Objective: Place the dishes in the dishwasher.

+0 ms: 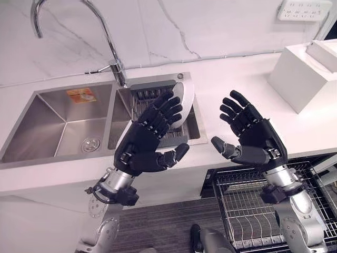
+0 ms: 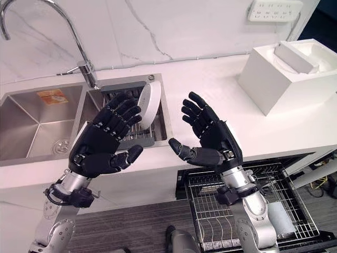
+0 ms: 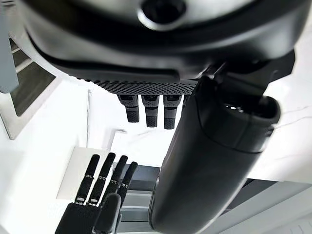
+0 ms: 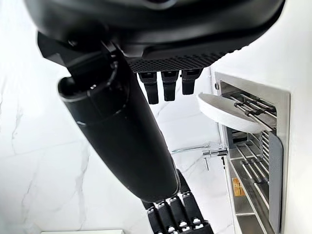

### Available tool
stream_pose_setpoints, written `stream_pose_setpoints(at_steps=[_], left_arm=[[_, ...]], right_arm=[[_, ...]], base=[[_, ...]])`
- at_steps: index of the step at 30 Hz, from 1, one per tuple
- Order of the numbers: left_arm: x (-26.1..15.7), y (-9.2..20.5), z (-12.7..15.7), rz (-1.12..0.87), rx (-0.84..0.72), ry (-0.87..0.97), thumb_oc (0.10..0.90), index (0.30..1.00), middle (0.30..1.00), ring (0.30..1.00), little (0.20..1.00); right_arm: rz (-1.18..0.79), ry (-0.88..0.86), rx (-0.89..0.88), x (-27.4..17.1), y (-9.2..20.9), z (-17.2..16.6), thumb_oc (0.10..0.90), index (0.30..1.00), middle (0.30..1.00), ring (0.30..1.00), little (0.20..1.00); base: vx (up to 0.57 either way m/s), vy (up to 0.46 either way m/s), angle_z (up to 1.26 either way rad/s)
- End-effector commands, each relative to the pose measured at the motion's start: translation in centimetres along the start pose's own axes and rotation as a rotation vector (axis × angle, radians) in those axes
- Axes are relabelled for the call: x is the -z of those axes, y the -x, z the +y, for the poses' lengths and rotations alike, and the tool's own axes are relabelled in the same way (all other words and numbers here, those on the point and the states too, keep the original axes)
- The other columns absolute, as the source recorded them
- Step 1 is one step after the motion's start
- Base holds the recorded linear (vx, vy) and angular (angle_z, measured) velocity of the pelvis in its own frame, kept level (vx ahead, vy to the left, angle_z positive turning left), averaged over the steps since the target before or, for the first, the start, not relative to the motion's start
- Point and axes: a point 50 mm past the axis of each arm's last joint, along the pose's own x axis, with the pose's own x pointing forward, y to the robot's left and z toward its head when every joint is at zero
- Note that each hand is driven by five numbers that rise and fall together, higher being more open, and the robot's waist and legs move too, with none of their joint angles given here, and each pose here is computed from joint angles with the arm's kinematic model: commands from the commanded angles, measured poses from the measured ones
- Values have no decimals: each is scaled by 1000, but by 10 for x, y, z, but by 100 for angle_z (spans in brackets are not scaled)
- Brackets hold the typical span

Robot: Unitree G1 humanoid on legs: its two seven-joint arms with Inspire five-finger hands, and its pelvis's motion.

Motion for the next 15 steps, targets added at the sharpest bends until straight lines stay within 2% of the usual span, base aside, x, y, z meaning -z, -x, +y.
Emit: stream_pose_setpoints(at_steps=[1, 9, 15], left_arm=[[-47, -21, -10, -329, 98, -93, 800, 900, 900, 900, 900], [-54, -20, -3, -343, 41, -161, 800, 900, 900, 900, 900], [-59, -17, 1, -355, -36, -240, 800, 900, 900, 900, 900]], right_arm=[[-297, 49, -49, -45, -15, 3, 800, 900, 900, 900, 900], [-298, -34, -15, -36, -14, 9, 800, 900, 900, 900, 900], [-302, -62, 39, -36, -16, 10, 800, 900, 900, 900, 900]], base=[[21, 198, 19], [66, 168, 5], [51, 73, 5]])
